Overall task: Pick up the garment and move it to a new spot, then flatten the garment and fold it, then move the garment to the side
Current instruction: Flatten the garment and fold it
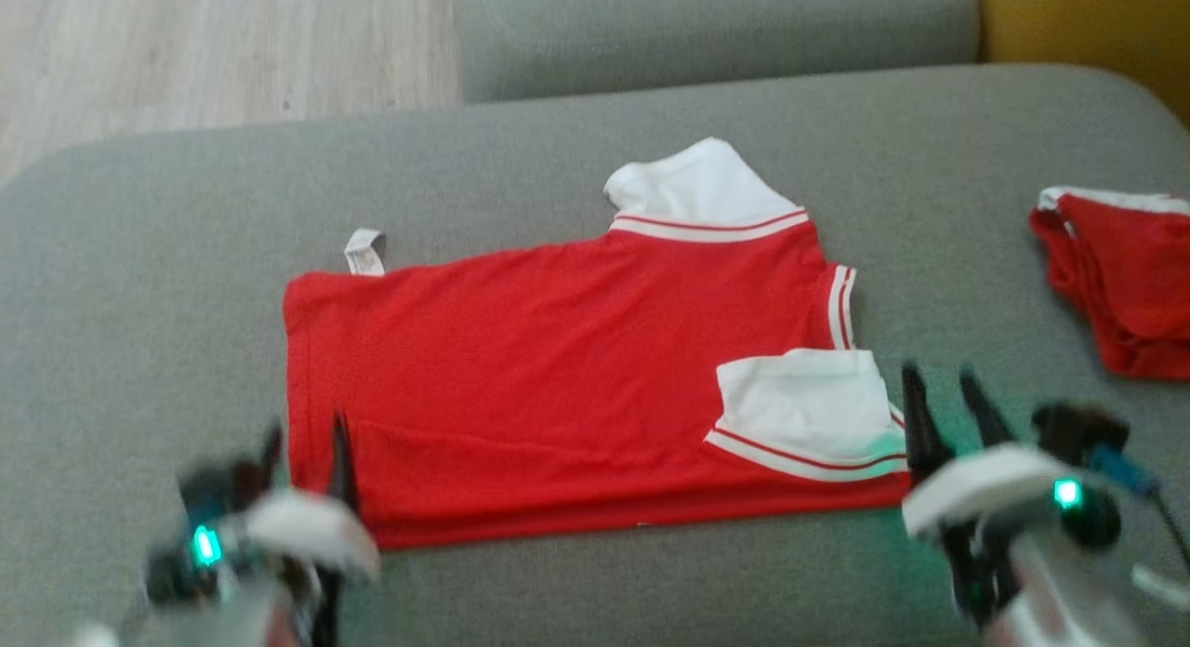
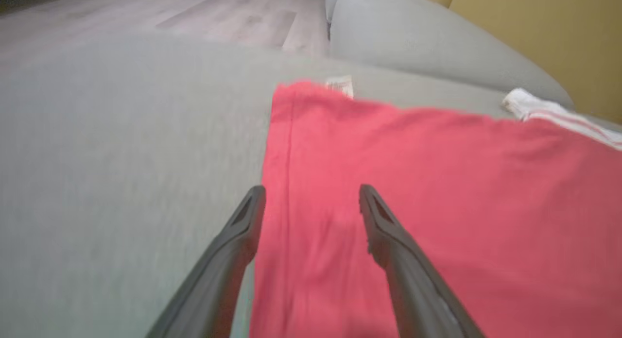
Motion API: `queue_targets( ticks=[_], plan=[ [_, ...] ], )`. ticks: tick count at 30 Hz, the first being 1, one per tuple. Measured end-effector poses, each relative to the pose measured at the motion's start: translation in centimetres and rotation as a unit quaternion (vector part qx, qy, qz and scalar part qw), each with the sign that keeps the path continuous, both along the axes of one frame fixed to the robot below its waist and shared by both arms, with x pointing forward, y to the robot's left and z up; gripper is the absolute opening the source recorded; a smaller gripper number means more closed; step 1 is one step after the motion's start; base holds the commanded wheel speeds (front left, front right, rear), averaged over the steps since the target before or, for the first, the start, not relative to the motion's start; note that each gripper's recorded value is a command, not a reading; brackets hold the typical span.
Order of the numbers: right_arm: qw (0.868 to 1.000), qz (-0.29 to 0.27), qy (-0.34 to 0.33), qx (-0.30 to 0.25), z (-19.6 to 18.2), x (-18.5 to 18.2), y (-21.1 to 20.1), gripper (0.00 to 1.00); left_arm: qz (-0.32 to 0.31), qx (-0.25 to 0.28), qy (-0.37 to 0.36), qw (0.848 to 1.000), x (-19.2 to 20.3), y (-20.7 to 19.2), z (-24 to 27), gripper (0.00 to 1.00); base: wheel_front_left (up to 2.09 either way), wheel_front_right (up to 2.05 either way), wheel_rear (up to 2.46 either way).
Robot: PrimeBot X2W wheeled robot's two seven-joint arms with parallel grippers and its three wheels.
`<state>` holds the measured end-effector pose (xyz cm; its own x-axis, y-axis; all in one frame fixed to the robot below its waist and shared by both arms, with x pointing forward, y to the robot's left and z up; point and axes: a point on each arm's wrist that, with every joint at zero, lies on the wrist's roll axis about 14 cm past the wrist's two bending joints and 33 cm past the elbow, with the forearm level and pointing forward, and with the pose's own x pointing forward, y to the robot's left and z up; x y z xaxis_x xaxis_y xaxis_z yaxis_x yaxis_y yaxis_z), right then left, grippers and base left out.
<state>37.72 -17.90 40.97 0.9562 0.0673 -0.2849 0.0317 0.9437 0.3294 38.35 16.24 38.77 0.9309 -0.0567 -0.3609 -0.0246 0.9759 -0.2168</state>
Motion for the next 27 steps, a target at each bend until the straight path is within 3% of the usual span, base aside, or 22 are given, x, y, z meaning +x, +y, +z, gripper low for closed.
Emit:
queue_targets(
  ticks=[5,9,14,27],
  plan=[
    [0.998,0.032,-0.046,-0.023,3.5,5.2,1.2,1.00,-0.048,0.051,-0.033,0.997,8.2,1.3,5.4,1.00,0.00,0.00,0.00],
    [0.997,0.045,-0.053,-0.030,4.1,7.6,1.9,1.00,-0.054,0.053,-0.009,0.997,11.6,2.1,6.0,1.00,0.00,0.00,0.00],
    [0.997,0.063,-0.036,-0.034,2.7,8.5,2.8,1.00,-0.069,0.043,0.066,0.994,12.4,1.7,2.6,1.00,0.00,0.00,0.00],
    [0.995,0.086,-0.014,-0.041,0.4,10.5,3.3,1.00,-0.079,0.066,0.145,0.984,12.9,2.3,-2.6,1.00,0.00,0.00,0.00]
  ],
)
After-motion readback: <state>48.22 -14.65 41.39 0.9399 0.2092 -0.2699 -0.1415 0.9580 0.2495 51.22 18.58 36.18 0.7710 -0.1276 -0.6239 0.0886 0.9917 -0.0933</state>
